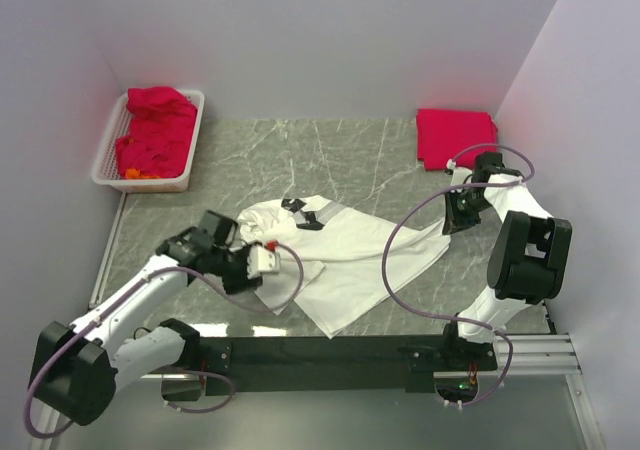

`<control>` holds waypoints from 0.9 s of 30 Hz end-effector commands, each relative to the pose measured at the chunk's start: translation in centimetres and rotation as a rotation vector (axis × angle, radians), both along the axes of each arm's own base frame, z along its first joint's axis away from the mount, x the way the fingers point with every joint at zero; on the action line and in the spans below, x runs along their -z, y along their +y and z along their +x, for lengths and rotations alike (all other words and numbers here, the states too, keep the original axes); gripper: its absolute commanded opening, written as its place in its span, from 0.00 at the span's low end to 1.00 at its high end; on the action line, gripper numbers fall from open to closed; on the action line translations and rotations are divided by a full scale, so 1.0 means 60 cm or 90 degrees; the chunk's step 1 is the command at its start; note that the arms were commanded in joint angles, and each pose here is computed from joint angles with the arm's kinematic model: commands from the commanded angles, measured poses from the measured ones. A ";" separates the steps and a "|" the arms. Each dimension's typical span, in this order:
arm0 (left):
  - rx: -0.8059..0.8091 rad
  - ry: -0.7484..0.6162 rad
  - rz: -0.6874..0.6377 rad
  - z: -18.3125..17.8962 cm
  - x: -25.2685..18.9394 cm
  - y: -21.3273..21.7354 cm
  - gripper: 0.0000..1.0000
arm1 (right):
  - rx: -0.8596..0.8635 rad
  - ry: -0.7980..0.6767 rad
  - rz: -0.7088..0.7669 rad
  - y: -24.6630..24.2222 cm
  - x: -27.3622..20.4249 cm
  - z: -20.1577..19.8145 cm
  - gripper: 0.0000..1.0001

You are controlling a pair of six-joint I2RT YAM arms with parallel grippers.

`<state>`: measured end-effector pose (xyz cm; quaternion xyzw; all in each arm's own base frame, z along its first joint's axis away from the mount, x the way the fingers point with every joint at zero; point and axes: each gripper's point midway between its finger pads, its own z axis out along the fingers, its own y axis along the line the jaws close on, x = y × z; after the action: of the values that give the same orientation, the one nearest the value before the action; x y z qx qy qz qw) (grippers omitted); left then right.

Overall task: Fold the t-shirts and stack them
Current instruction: Move the tshirt to the center of the board

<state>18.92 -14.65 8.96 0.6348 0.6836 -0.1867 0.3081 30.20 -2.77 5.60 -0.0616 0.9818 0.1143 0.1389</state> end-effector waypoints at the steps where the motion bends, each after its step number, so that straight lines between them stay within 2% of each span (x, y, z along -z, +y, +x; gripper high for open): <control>1: 0.002 0.022 0.064 -0.034 0.055 -0.004 0.58 | -0.013 -0.040 -0.011 -0.002 -0.044 0.011 0.00; 7: 0.017 -0.001 0.092 -0.040 0.088 -0.040 0.62 | -0.015 -0.034 -0.017 -0.006 -0.046 0.011 0.00; 13: 0.038 -0.018 0.088 -0.053 0.107 -0.081 0.61 | -0.012 -0.031 -0.018 -0.006 -0.045 0.010 0.00; 15: 0.031 -0.007 0.111 -0.057 0.130 -0.079 0.59 | -0.013 -0.030 -0.017 -0.006 -0.046 0.010 0.00; 16: 0.029 -0.003 0.115 -0.057 0.137 -0.080 0.56 | -0.013 -0.030 -0.017 -0.006 -0.047 0.010 0.00; 20: -0.019 0.032 0.151 -0.045 0.149 -0.064 0.08 | -0.019 -0.038 -0.025 -0.008 -0.058 0.009 0.00; 22: -0.078 0.045 0.109 -0.011 0.111 -0.046 0.01 | -0.025 -0.044 -0.037 -0.013 -0.064 0.009 0.00; 24: -0.095 0.028 0.054 0.022 0.037 -0.045 0.01 | -0.027 -0.065 -0.054 -0.020 -0.083 0.014 0.00; 25: -0.135 0.012 0.034 0.051 0.007 -0.026 0.01 | -0.030 -0.075 -0.061 -0.022 -0.090 0.016 0.00; 26: -0.146 -0.027 -0.001 0.082 -0.051 -0.030 0.01 | -0.028 -0.090 -0.073 -0.028 -0.104 0.020 0.00; 27: -0.148 -0.039 -0.025 0.089 -0.084 -0.025 0.01 | -0.027 -0.109 -0.081 -0.031 -0.118 0.030 0.00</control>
<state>21.46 -15.73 5.82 0.5674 0.7672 -0.1273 0.2704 29.97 -3.45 7.92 -0.0797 0.9819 0.0935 0.1443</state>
